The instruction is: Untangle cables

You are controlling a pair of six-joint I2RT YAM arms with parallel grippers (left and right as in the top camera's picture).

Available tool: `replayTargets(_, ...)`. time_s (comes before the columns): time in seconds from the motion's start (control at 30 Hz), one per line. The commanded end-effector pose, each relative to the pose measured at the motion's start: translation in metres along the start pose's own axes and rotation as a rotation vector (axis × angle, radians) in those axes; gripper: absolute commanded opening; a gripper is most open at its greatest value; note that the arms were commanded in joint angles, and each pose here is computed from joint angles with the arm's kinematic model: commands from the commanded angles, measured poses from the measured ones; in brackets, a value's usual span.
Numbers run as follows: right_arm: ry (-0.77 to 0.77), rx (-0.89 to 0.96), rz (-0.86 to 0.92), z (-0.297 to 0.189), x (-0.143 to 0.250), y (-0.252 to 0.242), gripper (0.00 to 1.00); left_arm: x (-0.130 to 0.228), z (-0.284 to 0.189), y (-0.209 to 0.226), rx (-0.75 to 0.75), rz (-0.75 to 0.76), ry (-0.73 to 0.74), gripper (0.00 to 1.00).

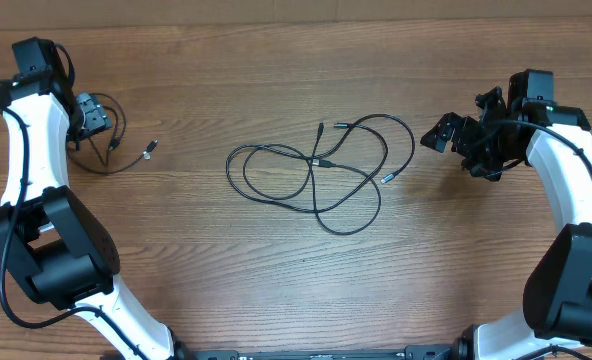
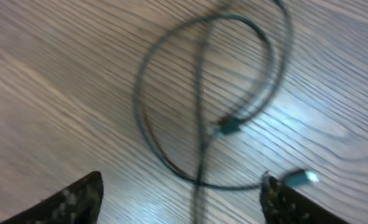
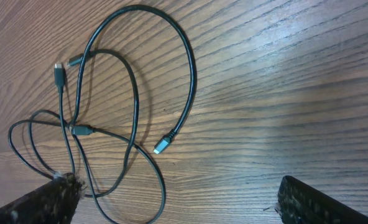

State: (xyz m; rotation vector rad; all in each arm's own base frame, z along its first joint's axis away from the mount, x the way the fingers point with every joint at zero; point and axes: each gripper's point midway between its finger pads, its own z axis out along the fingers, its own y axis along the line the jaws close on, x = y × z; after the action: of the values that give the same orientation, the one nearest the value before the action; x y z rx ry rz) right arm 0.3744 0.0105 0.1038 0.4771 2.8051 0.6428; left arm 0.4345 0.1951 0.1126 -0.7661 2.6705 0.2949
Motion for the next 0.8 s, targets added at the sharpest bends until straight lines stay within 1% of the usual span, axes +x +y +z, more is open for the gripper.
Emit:
replayTargets(0.0, -0.035, -0.004, -0.016, -0.01, -0.005, 0.005, 1.0, 0.007, -0.004, -0.031, 0.185, 0.01, 0.044, 0.84)
replayTargets(0.1, -0.035, -0.004, -0.016, -0.01, -0.005, 0.005, 1.0, 0.016, -0.009, -0.049, 0.292, 0.01, 0.087, 0.88)
replayTargets(0.23, -0.035, -0.004, -0.015, -0.01, -0.005, 0.005, 1.0, 0.026, -0.016, -0.064, 0.391, 0.007, 0.135, 0.89)
replayTargets(0.37, -0.035, -0.004, -0.016, -0.01, -0.005, 0.005, 1.0, 0.04, -0.022, -0.073, 0.453, 0.003, 0.2, 0.88)
replayTargets(0.43, -0.035, -0.004, -0.016, -0.01, -0.005, 0.005, 1.0, 0.049, -0.024, -0.077, 0.47, 0.002, 0.233, 0.82)
replayTargets(0.47, -0.035, -0.004, -0.016, -0.01, -0.005, 0.005, 1.0, 0.053, -0.025, -0.079, 0.478, 0.003, 0.25, 0.73)
replayTargets(0.5, -0.035, -0.004, -0.016, -0.01, -0.005, 0.005, 1.0, 0.057, -0.025, -0.081, 0.482, 0.006, 0.266, 0.61)
replayTargets(0.53, -0.035, -0.004, -0.016, -0.01, -0.005, 0.005, 1.0, 0.062, -0.026, -0.083, 0.484, 0.009, 0.282, 0.41)
replayTargets(0.57, -0.035, -0.004, -0.016, -0.01, -0.005, 0.005, 1.0, 0.066, -0.027, -0.085, 0.486, 0.012, 0.296, 0.18)
replayTargets(0.6, -0.035, -0.004, -0.016, -0.01, -0.005, 0.005, 1.0, 0.07, -0.028, -0.088, 0.489, 0.018, 0.312, 0.09)
replayTargets(0.63, -0.035, -0.004, -0.016, -0.01, -0.005, 0.005, 1.0, 0.074, -0.03, -0.091, 0.496, 0.025, 0.328, 0.05)
replayTargets(0.77, -0.035, -0.004, -0.016, -0.01, -0.005, 0.005, 1.0, 0.093, -0.039, -0.109, 0.505, 0.073, 0.385, 0.04)
